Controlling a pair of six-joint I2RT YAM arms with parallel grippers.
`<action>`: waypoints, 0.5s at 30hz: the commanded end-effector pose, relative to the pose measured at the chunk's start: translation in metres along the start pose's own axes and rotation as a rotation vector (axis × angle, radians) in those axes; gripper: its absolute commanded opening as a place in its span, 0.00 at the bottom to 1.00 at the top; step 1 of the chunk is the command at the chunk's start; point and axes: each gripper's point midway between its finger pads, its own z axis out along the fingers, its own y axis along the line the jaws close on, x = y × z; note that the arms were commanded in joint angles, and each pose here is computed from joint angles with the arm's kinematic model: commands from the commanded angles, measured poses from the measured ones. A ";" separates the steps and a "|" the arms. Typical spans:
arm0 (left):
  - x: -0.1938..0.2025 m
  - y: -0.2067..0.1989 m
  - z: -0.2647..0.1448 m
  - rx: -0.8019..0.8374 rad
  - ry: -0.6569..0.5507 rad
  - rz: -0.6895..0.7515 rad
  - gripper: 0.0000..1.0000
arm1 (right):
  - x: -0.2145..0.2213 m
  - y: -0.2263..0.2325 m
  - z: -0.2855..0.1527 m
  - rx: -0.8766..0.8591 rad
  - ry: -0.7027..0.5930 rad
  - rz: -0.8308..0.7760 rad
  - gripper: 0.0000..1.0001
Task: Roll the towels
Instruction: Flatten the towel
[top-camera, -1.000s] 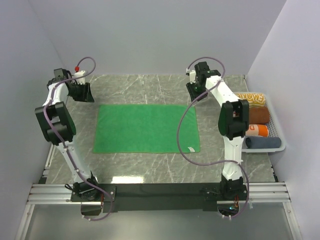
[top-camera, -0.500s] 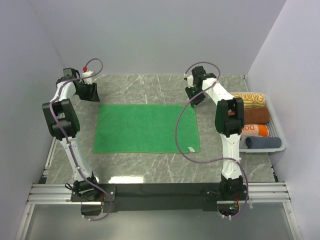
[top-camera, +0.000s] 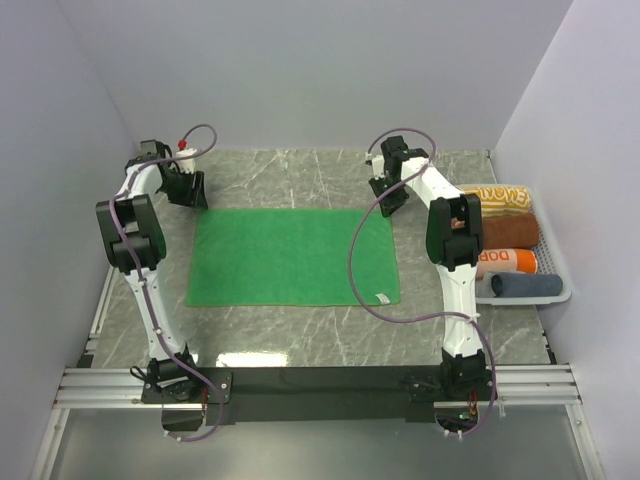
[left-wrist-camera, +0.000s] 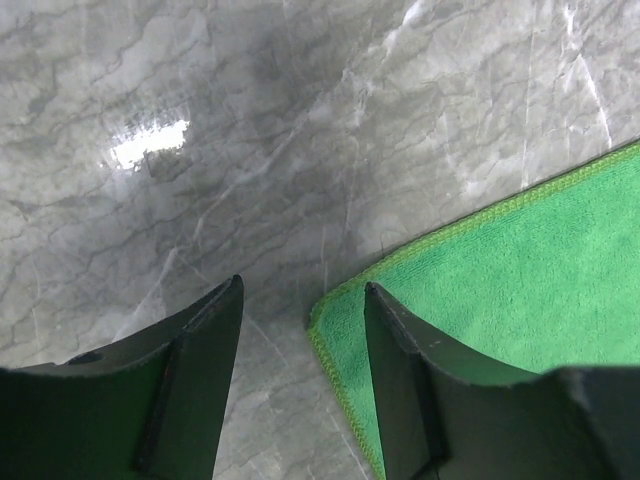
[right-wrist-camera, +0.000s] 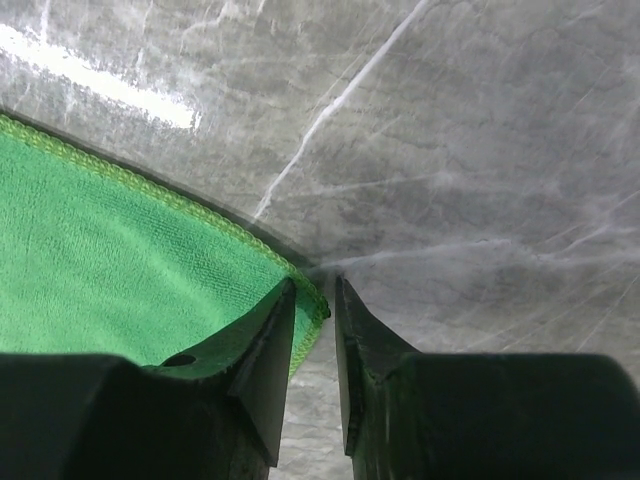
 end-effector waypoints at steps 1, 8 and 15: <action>-0.012 0.000 -0.003 -0.011 -0.011 0.042 0.57 | -0.003 -0.001 -0.001 0.007 0.008 -0.028 0.30; -0.004 -0.005 0.001 0.018 0.017 0.028 0.50 | 0.001 0.001 0.000 -0.004 0.026 -0.043 0.28; 0.005 -0.015 0.001 0.063 0.040 0.028 0.43 | 0.003 0.004 -0.002 -0.023 0.027 -0.055 0.28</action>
